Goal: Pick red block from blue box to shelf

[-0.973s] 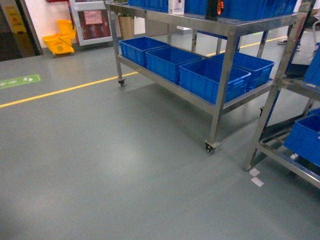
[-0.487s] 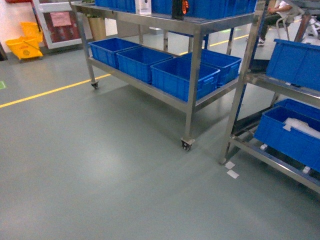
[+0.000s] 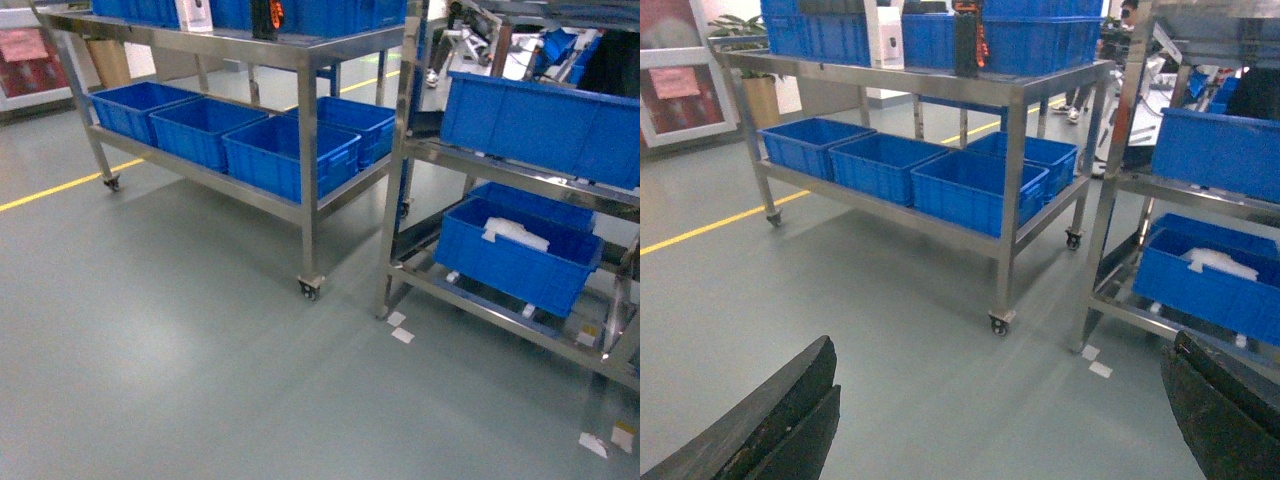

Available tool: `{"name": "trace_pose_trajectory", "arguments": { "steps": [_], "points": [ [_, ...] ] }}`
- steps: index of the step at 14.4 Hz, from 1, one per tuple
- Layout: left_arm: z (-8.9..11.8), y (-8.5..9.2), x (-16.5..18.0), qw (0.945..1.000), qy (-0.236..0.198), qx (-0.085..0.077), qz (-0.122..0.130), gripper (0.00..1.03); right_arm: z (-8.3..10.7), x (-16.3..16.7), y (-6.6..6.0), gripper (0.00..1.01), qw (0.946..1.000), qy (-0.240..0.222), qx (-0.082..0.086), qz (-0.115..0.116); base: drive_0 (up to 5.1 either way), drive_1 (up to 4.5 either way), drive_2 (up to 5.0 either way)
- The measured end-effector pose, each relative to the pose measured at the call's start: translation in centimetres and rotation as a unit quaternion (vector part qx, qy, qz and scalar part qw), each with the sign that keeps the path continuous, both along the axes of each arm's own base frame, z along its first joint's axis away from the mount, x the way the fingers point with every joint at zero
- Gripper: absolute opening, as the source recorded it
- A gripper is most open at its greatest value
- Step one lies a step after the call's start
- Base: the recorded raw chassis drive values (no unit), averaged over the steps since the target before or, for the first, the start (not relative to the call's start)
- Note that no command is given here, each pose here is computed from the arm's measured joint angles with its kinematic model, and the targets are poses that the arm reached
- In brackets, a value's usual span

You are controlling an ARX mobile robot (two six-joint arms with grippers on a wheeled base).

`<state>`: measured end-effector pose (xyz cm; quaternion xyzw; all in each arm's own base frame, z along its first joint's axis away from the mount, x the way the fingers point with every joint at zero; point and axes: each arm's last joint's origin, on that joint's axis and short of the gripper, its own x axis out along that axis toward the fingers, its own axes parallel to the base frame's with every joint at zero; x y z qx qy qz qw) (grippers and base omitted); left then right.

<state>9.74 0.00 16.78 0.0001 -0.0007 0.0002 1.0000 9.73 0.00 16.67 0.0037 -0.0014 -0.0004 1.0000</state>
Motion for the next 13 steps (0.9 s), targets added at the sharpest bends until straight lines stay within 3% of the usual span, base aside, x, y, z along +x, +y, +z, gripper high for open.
{"name": "trace_pose_trajectory", "arguments": {
  "steps": [13],
  "points": [
    [0.0, 0.0, 0.0, 1.0, 0.0, 0.0, 0.0, 0.98, 0.0, 0.0, 0.0, 0.28, 1.0, 0.0, 0.0, 0.0, -1.5, -1.54, -1.5]
  ]
}}
